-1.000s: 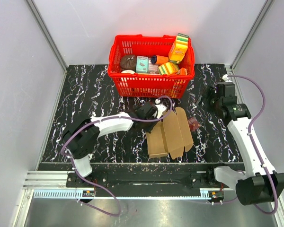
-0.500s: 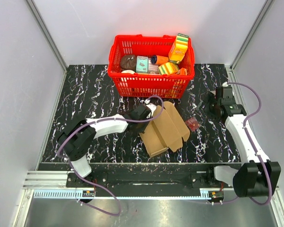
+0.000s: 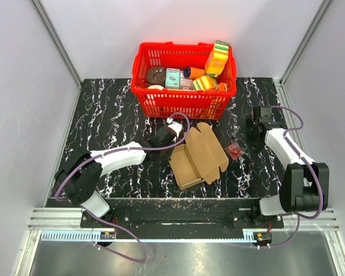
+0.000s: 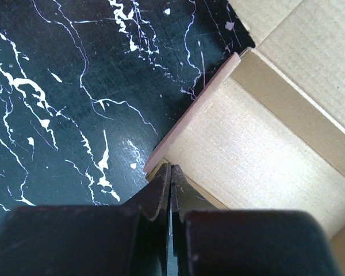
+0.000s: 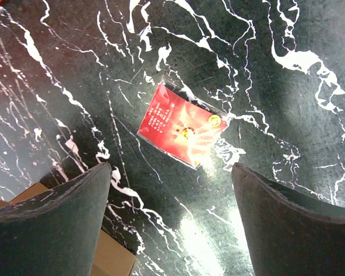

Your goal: Fold the paper box

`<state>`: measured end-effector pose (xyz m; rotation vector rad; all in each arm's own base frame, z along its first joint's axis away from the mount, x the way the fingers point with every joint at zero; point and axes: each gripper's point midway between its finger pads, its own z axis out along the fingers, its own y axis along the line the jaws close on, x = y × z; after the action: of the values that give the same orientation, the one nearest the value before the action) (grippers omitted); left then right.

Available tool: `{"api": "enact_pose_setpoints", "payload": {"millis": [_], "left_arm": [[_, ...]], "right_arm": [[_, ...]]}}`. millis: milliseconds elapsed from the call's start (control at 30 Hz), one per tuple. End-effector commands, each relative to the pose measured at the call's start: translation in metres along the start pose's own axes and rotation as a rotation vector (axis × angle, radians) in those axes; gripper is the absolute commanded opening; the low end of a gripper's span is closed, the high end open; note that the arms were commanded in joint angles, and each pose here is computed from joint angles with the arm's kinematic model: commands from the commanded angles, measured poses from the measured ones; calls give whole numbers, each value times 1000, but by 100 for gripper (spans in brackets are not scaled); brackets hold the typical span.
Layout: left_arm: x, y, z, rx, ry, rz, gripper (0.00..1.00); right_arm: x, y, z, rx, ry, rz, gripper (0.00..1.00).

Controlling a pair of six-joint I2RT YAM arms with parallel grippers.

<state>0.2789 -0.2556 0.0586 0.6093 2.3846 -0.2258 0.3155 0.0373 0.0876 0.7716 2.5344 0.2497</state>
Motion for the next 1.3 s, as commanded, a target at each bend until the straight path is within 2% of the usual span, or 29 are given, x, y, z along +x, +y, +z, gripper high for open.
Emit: {"api": "enact_pose_setpoints", "payload": {"millis": [0,300,500,633,967,1267], "left_arm": [[-25,-6,-14,41,-108,-48,0],[-54,-5,-46,61,-230,-75,0],[-63,-4,-67,83,-307,-96,0],[-66,-3,-74,87,-322,-96,0],[-66,2,-84,76,-347,-93,0],[-58,9,-95,72,-372,-94,0]], "right_arm": [[-15,5,8,-2,-32,10,93],[-8,2,42,45,38,39,100],[1,-3,57,81,82,59,100],[2,-10,59,164,80,69,100],[18,1,64,295,96,-37,100],[33,-18,66,396,90,-69,100]]}}
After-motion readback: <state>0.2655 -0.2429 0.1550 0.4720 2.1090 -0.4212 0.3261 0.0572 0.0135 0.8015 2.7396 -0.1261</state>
